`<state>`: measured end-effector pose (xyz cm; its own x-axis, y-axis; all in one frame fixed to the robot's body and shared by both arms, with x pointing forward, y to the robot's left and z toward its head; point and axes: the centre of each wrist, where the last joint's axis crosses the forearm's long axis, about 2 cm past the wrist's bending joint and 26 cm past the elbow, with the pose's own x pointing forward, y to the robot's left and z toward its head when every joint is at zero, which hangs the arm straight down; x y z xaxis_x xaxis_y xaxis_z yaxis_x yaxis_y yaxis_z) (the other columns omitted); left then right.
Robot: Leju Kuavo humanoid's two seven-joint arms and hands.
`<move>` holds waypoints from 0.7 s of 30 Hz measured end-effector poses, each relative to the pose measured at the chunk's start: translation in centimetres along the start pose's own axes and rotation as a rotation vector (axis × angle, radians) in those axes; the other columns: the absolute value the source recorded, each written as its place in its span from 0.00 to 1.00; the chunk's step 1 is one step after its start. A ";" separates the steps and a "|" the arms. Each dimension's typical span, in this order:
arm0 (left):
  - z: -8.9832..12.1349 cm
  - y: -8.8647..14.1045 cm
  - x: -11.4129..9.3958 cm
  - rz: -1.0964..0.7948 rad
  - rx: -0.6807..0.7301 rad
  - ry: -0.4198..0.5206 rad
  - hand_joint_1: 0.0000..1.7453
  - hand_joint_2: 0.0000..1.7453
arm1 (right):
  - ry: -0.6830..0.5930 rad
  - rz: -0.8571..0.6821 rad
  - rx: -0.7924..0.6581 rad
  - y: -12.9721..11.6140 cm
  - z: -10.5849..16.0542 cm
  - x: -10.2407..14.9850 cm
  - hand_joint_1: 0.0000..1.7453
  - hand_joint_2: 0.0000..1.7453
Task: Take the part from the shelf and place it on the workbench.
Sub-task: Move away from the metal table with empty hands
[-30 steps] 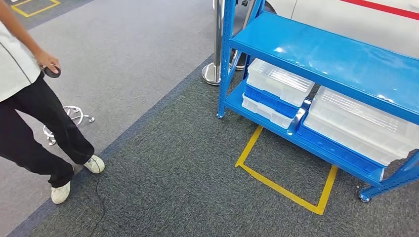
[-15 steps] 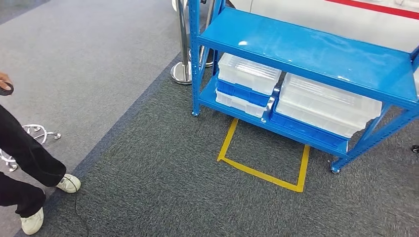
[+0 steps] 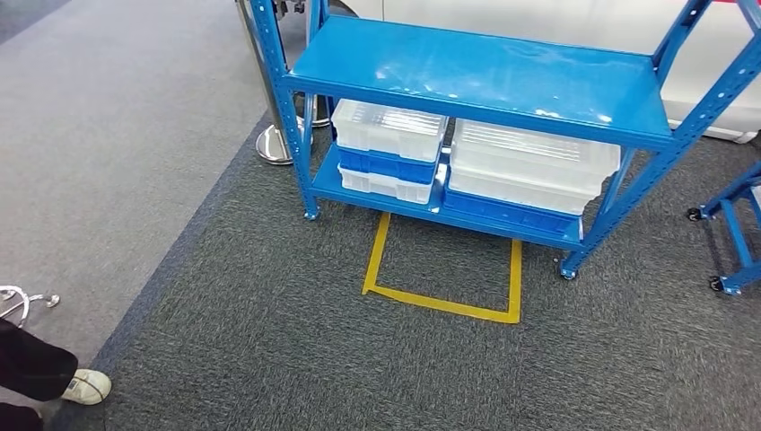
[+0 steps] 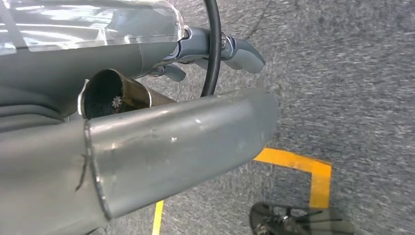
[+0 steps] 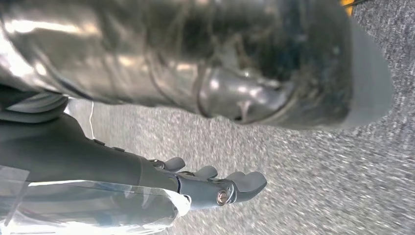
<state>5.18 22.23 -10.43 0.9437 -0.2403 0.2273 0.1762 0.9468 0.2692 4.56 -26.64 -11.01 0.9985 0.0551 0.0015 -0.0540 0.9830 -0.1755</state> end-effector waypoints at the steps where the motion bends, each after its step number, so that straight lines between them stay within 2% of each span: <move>1: 0.0 0.0 0.0 0.000 0.000 0.000 0.00 0.00 | 0.000 0.000 0.001 0.0 0.0 0.0 0.00 0.00; 16: 0.0 0.1 0.1 0.005 0.007 -0.010 0.00 0.00 | -0.012 0.017 -0.003 0.1 0.0 0.0 0.00 0.00; 20: -0.1 0.1 0.4 0.007 0.009 -0.014 0.00 0.00 | -0.023 0.030 -0.019 0.0 0.0 -0.1 0.00 1.00; 21: -0.1 0.2 0.5 0.007 0.009 -0.016 0.00 0.00 | -0.023 0.034 -0.022 0.0 0.0 -0.2 0.00 1.00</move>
<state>5.69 22.30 -10.36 0.9403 -0.2370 0.2441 0.1668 0.9465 0.2764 4.39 -26.61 -11.02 0.9955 0.0928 0.0173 -0.0876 0.9764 -0.1975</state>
